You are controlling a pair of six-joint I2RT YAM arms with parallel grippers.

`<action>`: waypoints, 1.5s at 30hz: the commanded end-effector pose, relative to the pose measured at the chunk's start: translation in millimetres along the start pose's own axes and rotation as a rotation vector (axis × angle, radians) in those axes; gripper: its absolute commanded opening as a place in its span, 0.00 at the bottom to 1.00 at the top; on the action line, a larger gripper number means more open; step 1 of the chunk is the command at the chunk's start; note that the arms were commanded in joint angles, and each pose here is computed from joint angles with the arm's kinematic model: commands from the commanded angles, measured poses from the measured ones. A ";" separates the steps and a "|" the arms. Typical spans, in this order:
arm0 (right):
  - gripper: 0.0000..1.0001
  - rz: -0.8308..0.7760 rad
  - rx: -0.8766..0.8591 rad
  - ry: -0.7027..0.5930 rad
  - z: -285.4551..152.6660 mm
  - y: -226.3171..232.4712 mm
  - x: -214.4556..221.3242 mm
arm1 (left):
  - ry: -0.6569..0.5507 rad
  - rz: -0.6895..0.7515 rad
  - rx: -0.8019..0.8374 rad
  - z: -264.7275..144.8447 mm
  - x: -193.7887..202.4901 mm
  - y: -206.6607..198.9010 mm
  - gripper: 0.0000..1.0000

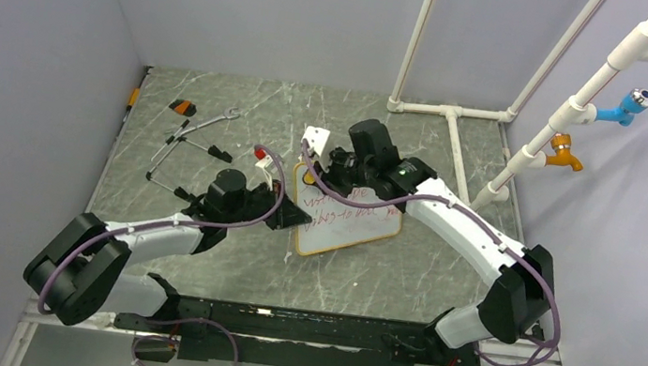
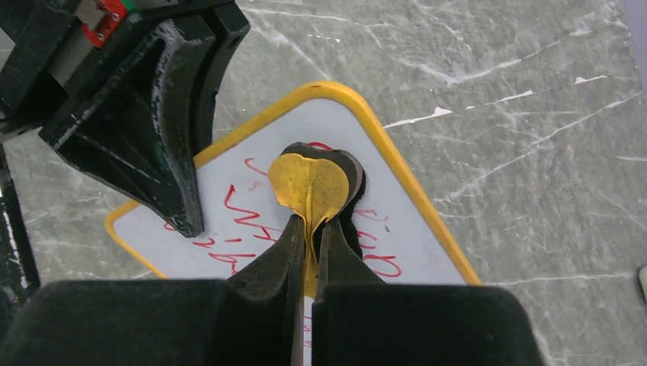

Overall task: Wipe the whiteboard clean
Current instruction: Erase the whiteboard at the center of the board.

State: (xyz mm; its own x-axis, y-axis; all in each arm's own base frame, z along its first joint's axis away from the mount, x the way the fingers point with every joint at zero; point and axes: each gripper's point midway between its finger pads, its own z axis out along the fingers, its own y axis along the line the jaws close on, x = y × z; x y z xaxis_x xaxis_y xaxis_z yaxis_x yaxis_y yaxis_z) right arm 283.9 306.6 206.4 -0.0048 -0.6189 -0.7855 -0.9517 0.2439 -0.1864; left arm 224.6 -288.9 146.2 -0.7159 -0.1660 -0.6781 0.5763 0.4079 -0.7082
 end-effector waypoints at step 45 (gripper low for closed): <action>0.00 0.102 0.376 0.053 19.8 -45.0 9.6 | -0.054 0.046 0.043 23.1 -17.6 -18.6 0.00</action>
State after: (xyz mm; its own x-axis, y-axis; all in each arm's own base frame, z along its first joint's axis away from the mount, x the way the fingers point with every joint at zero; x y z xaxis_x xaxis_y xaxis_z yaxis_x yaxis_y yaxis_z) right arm 309.0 312.7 189.4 -0.1235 -0.6095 -0.7831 -0.8311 0.4947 -0.2539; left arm 241.3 -296.1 128.6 -0.7571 -0.2296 -0.6116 0.4635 0.4710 -0.7506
